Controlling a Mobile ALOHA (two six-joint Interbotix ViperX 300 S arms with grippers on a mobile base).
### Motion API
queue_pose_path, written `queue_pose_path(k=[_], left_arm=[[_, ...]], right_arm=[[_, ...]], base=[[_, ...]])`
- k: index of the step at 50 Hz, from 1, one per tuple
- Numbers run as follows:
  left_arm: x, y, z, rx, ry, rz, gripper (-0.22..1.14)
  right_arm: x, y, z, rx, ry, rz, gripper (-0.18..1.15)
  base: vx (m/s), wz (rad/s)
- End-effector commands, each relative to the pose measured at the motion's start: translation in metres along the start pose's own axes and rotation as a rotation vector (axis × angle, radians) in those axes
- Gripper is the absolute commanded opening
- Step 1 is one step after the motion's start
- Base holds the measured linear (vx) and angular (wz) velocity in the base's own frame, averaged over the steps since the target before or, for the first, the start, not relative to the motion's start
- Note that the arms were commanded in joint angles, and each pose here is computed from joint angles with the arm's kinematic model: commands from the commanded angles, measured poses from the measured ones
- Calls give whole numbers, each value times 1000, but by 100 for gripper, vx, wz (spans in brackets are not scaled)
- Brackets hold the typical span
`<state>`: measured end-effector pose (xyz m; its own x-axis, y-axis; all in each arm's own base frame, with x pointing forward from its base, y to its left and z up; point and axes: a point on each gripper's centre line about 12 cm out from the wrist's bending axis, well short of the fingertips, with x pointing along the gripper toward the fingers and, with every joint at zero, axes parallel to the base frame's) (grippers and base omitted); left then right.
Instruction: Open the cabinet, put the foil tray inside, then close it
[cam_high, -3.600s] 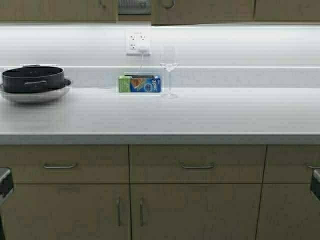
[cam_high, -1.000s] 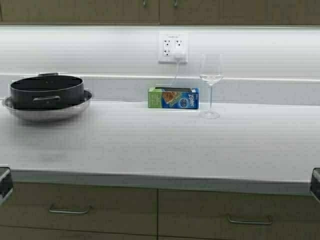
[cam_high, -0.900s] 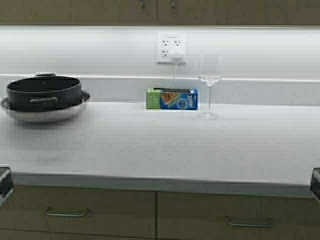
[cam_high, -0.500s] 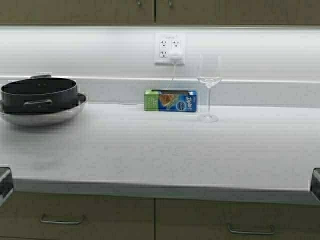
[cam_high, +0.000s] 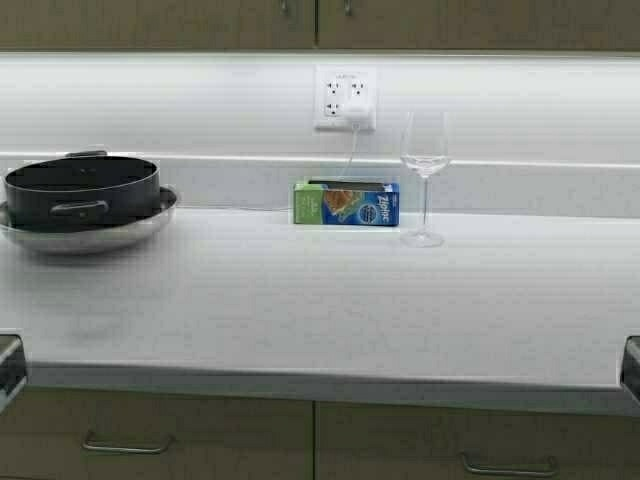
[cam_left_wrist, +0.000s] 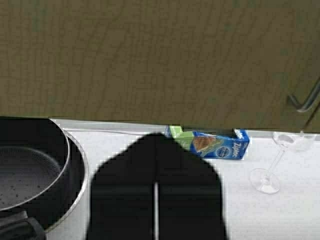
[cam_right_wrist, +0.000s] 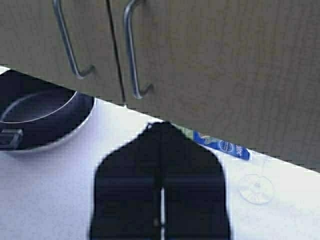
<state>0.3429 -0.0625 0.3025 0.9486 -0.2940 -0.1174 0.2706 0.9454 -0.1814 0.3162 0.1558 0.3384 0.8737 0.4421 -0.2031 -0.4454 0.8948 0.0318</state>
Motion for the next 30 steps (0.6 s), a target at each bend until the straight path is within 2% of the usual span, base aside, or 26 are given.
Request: queue_pose_path(k=[1,30], left_arm=[[-3,-3,9,3,-30,-9,4],[-5,-6,8,3,-49,-35,4]], right_arm=[[-4,1,8,-2,-25,4,8],[-3,0,1,-3,-5,1,8]], base=[[1,-1],[0,0]])
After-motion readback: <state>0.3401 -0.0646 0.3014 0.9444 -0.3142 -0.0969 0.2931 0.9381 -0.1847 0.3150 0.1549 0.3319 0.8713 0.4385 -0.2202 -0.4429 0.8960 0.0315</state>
